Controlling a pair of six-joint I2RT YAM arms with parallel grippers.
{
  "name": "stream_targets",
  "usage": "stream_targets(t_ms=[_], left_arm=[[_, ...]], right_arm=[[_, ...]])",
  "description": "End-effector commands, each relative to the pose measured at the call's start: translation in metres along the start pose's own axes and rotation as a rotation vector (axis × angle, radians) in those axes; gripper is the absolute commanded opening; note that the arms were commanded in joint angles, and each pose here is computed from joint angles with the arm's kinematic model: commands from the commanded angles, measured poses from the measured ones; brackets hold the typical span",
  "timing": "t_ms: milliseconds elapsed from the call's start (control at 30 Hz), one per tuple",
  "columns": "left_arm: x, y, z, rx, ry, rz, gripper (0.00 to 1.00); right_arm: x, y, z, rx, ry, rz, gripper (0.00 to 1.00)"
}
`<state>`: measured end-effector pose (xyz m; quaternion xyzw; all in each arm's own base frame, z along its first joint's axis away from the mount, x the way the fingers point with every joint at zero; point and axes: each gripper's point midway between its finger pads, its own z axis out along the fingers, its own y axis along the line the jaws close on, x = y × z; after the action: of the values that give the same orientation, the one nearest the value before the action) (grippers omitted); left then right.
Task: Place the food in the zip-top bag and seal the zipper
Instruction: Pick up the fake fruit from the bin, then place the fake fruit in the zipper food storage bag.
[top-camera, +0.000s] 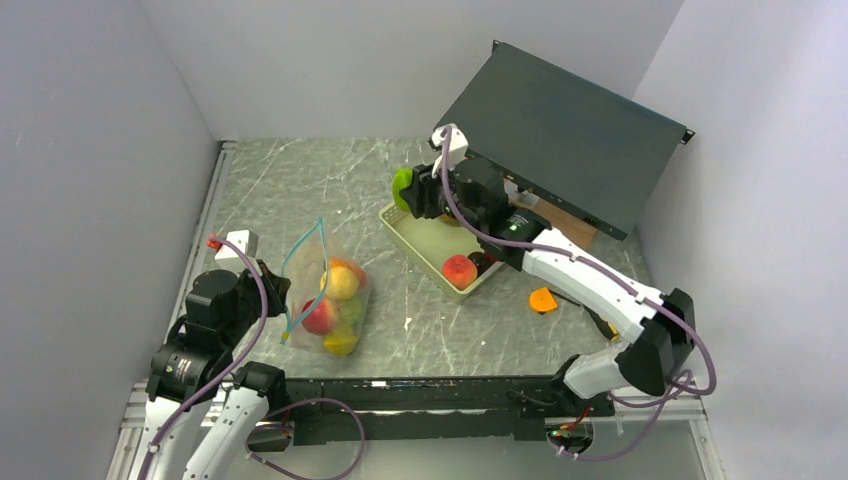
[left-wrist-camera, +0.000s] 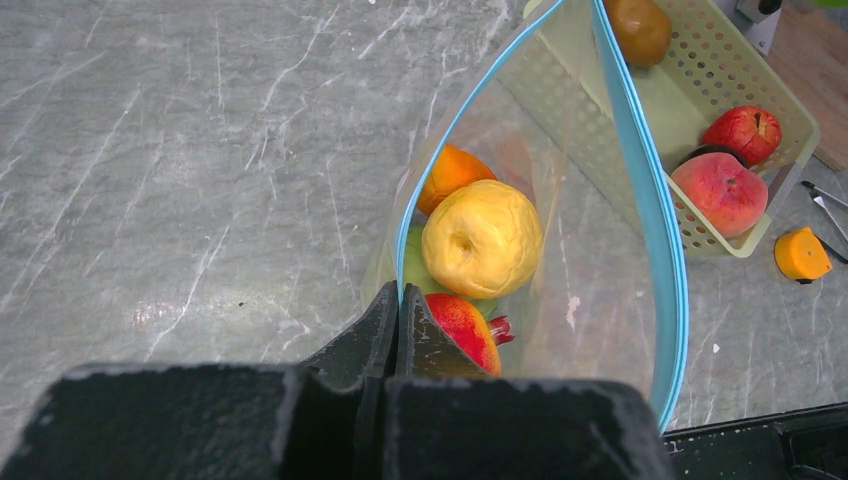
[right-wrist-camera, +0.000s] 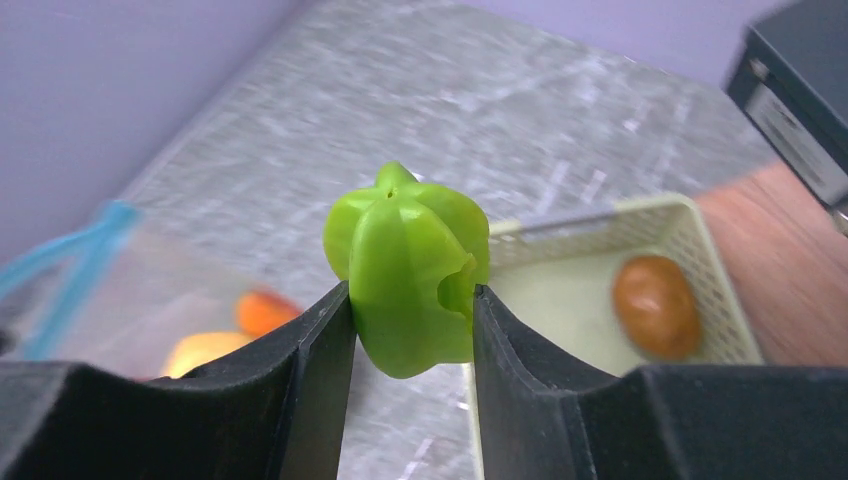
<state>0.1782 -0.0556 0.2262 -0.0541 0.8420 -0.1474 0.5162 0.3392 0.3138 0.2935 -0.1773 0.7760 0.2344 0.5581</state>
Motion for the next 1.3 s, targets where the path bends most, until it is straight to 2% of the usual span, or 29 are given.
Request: stream_targets(t_ms=[0,233,400,533,667,833,1267], left_arm=[[-0.008,-0.005,0.002,0.020,-0.033,-0.008,0.00],[-0.008,-0.004,0.002,0.014,-0.033,-0.010,0.00],[-0.008,-0.003,0.002,0.008,-0.033,-0.011,0.00],[-0.008,-0.002,0.001,0.006,-0.036,-0.013,0.00],[-0.009,-0.001,0.000,-0.001,-0.043,-0.016,0.00],[-0.009,-0.002,-0.001,0.007,-0.046,-0.016,0.00],[-0.009,-0.002,0.000,0.002,-0.043,-0.017,0.00]], right_arm=[[-0.047,0.068,-0.032,-0.327,-0.130,0.049,0.13],[-0.072,0.150,-0.074,-0.622,-0.192,0.000,0.13],[-0.078,0.197,-0.087,-0.752,-0.210,0.013,0.13],[-0.077,0.229,-0.094,-0.841,-0.215,0.015,0.13],[-0.060,0.254,-0.087,-0.907,-0.157,0.023,0.14],[-0.032,0.270,-0.076,-0.910,-0.101,-0.010,0.17],[0.014,0.257,-0.036,-0.757,-0.016,-0.083,0.39]])
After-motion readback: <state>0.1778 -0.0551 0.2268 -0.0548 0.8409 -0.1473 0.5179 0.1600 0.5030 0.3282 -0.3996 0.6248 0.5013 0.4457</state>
